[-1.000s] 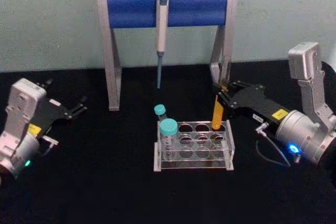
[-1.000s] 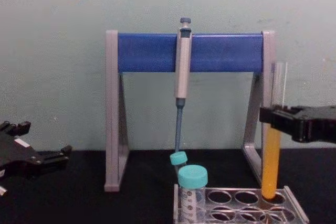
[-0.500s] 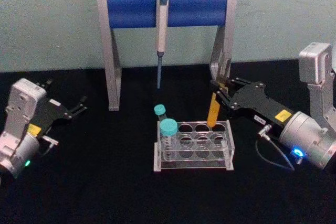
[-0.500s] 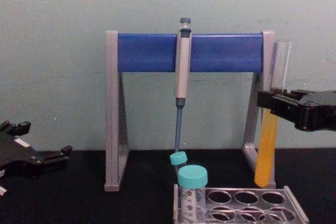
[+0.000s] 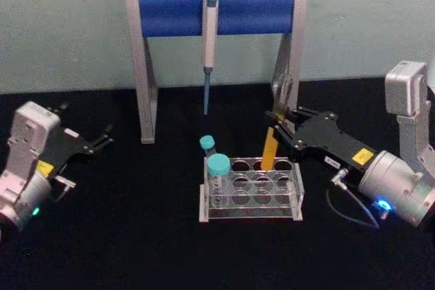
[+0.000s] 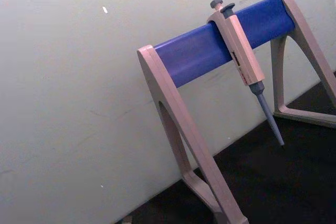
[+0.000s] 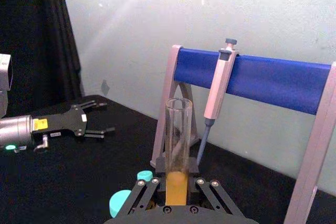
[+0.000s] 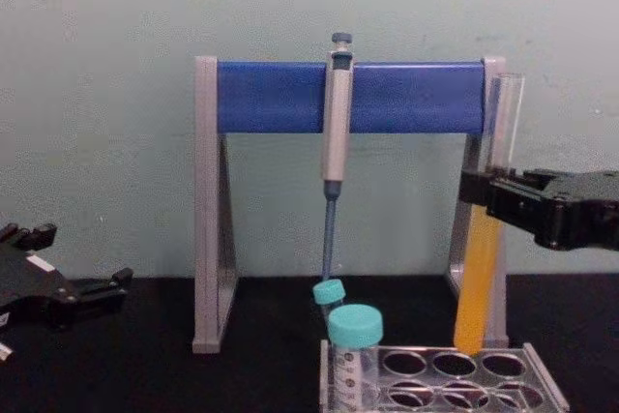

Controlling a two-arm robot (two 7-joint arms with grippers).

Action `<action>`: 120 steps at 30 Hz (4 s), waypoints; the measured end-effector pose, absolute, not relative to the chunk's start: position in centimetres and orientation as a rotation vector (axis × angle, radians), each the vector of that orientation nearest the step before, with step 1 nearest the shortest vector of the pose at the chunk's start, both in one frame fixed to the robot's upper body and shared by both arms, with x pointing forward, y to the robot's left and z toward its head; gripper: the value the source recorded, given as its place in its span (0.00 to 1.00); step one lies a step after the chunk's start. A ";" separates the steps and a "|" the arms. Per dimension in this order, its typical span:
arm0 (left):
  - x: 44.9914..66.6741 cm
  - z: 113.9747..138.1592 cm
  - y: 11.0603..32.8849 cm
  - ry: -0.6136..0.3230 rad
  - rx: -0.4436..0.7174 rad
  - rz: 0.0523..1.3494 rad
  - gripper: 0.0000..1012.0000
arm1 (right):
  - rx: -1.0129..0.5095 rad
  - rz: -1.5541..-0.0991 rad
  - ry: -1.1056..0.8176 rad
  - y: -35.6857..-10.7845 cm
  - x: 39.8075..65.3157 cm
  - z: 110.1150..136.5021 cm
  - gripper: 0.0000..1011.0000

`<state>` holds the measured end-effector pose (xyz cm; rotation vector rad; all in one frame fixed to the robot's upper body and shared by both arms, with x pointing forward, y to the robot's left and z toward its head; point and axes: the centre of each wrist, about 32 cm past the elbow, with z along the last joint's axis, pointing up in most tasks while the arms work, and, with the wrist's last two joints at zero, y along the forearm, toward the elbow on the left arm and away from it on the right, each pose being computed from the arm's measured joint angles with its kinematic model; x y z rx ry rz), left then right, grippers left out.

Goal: Pick up the test tube from the test tube rack, shake it, then place it back into the test tube rack.

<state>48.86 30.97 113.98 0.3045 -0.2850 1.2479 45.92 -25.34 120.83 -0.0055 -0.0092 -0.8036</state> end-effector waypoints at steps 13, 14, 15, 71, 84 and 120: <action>48.9 114.0 31.0 -0.285 0.304 1.248 0.99 | -0.009 -0.803 -0.013 -25.3 45.9 120.8 0.22; 48.9 114.0 31.0 -0.285 0.305 1.248 0.99 | -0.009 -0.803 -0.013 -25.3 45.9 120.9 0.22; 48.9 114.0 31.0 -0.285 0.304 1.248 0.99 | -0.010 -0.803 -0.014 -25.3 45.9 120.9 0.22; 48.9 114.0 31.0 -0.285 0.305 1.248 0.99 | -0.038 -0.844 -0.057 -26.8 47.4 121.0 0.22; 48.9 114.0 31.0 -0.285 0.304 1.248 0.99 | -0.027 -0.753 -0.053 -25.0 46.8 121.0 0.22; 48.9 114.0 31.0 -0.285 0.304 1.248 0.99 | -0.029 -0.885 -0.074 -27.1 49.9 120.3 0.22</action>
